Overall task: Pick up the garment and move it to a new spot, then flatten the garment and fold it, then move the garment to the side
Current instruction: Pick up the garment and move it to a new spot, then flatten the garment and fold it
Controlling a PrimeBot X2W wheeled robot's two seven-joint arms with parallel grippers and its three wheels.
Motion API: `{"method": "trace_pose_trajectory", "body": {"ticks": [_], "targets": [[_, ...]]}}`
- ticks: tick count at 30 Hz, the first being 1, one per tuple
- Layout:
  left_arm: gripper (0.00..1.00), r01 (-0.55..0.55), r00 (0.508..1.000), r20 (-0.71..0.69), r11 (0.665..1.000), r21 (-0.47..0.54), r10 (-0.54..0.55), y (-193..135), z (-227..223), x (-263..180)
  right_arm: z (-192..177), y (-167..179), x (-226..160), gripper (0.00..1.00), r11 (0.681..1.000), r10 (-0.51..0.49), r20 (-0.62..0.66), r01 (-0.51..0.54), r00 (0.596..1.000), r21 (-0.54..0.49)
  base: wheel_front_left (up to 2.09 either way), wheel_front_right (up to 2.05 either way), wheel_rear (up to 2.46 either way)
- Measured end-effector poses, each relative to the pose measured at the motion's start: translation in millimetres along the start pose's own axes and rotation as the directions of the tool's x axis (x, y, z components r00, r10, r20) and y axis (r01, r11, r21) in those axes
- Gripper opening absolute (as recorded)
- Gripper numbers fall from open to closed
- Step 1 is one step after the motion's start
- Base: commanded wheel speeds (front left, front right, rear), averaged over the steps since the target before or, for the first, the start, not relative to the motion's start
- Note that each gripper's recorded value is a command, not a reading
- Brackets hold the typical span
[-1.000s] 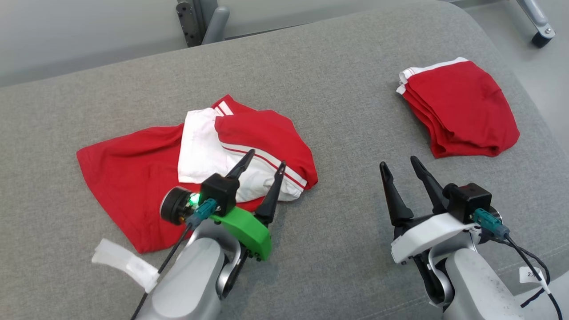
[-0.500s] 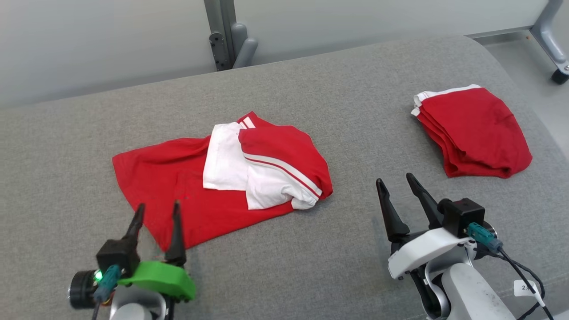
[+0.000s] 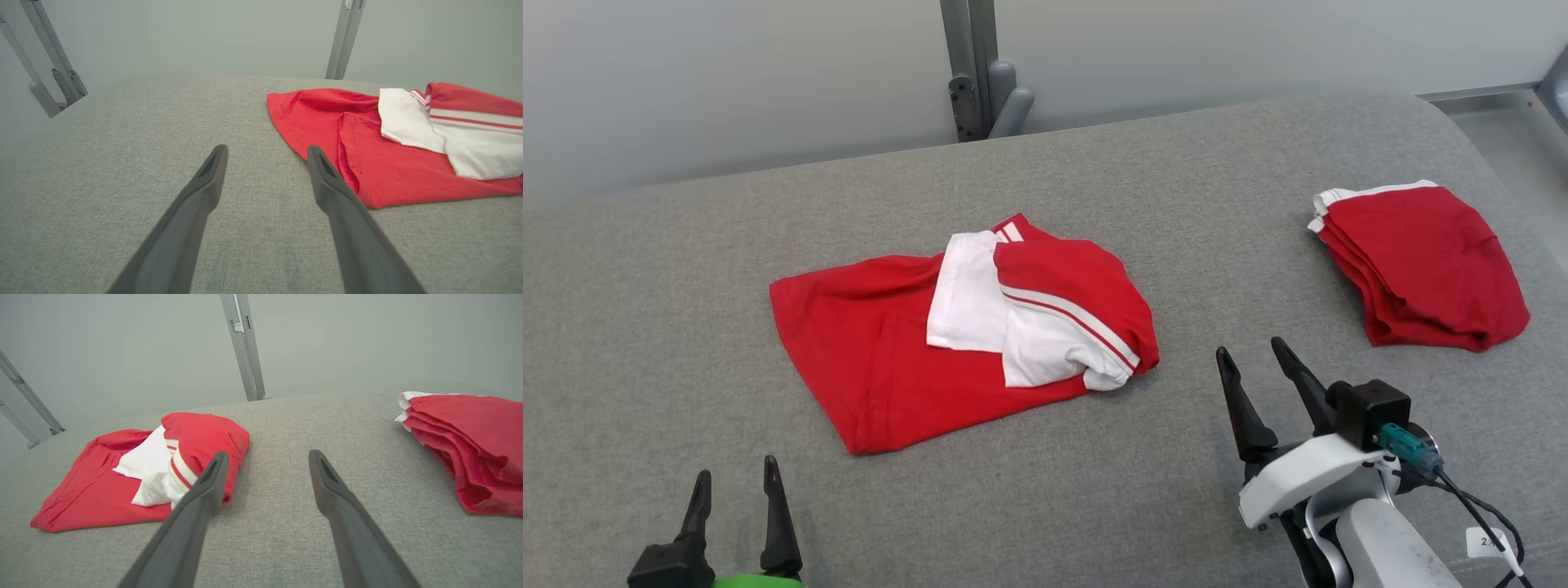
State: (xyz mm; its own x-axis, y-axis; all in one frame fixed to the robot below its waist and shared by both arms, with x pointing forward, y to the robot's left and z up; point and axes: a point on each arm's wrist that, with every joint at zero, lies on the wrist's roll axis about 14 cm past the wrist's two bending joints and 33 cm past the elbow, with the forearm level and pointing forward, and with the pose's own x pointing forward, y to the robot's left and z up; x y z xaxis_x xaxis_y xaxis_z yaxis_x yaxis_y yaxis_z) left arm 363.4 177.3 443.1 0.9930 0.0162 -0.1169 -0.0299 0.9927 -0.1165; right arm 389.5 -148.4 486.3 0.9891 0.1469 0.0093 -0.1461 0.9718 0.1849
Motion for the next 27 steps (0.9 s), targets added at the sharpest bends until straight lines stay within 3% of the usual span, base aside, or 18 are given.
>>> {"method": "trace_pose_trajectory", "body": {"ticks": [6,10,16,27], "targets": [[1.0,0.014,1.0,-0.018,1.0,-0.025,-0.015,-5.2,-5.9,-1.4,-6.2,11.8,7.1,1.0,0.998,0.052,-0.022,-0.053,0.998,-0.024,0.0,0.0,0.0],[1.0,0.028,0.999,-0.023,0.998,-0.049,-0.029,-11.8,-7.5,-0.8,1.2,41.6,26.7,1.0,0.986,0.159,-0.006,-0.159,0.987,-0.053,0.0,0.0,0.0],[1.0,-0.007,0.998,-0.055,0.997,-0.077,0.002,-5.4,-17.5,-10.7,-7.1,94.0,51.0,1.0,0.936,0.335,-0.047,-0.338,0.941,-0.101,0.0,0.0,0.0],[1.0,-0.104,0.992,-0.09,0.988,-0.118,0.093,16.4,-27.0,-25.2,-28.6,115.7,113.6,1.0,0.844,0.436,-0.173,-0.468,0.883,-0.261,0.0,0.0,0.0]]}}
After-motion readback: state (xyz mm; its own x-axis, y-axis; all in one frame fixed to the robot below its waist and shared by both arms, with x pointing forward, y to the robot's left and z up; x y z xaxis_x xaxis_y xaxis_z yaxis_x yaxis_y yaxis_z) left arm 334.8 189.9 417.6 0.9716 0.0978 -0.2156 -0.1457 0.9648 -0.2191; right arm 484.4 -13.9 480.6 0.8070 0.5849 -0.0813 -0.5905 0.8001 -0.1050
